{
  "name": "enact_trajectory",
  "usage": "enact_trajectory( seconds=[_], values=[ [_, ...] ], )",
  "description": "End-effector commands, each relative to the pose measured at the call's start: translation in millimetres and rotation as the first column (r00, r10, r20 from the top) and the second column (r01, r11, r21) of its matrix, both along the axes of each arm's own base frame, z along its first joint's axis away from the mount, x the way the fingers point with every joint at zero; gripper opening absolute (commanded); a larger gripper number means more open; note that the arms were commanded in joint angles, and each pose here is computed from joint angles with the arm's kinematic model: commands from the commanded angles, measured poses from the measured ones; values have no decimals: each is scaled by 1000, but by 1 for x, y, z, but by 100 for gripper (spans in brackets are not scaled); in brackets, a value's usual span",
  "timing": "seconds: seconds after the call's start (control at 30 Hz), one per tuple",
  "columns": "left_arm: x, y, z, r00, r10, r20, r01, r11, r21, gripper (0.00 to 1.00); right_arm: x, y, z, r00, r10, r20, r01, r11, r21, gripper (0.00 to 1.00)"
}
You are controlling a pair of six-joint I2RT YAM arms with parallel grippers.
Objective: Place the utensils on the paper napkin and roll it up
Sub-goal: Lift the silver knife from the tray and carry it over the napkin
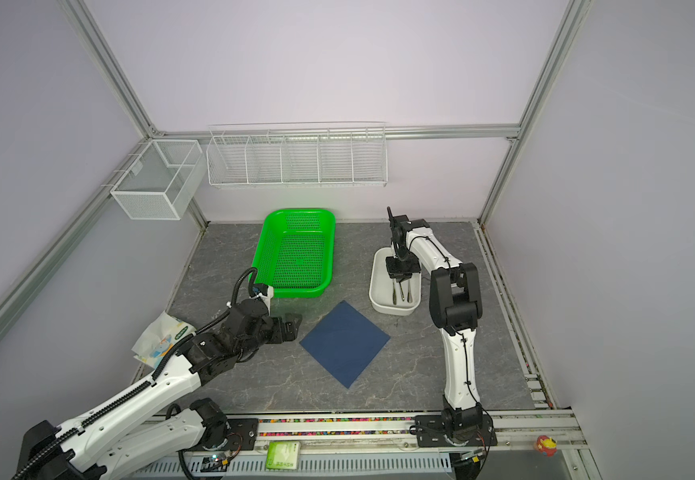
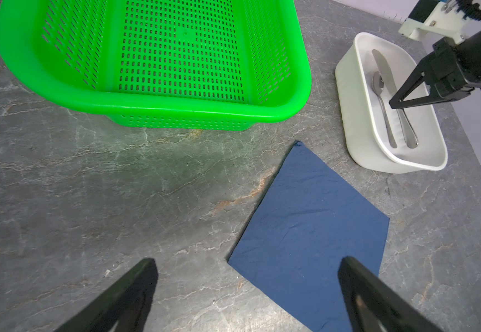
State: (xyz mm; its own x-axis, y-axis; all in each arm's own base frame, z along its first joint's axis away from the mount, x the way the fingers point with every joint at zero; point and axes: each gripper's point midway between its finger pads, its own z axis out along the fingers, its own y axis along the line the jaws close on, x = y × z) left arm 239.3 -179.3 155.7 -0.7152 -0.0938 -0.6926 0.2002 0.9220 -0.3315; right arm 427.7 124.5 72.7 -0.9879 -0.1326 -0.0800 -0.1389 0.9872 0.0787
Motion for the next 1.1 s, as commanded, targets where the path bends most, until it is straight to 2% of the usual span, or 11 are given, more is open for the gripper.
enact_trajectory(
  seconds=[0.0,0.23,0.43,0.5,0.67,0.73,0.83,1.07],
  values=[
    [2,5,7,1000,21,19,-21,1000,-1,99,-3,19,64,991,-21,129,0,987,160,7],
    [6,6,12,998,48,38,-48,999,-15,99,-44,50,98,985,-36,167,-33,918,395,7],
    [10,10,16,995,79,67,-77,997,-30,99,-100,92,87,995,-4,102,-49,856,515,7],
    [11,10,16,994,83,71,-82,996,-29,99,-120,113,75,997,26,72,-60,847,528,7],
    [13,10,15,993,91,71,-89,995,-35,99,-154,156,35,997,74,-2,-63,859,509,7],
    [12,9,15,994,87,70,-85,996,-36,99,-161,166,20,997,69,-30,-45,873,485,7],
    [11,10,13,994,84,66,-82,996,-28,99,-169,182,4,994,79,-74,-31,864,503,7],
    [8,11,9,995,81,58,-79,996,-29,99,-170,185,-26,989,62,-136,9,884,468,7]
  ],
)
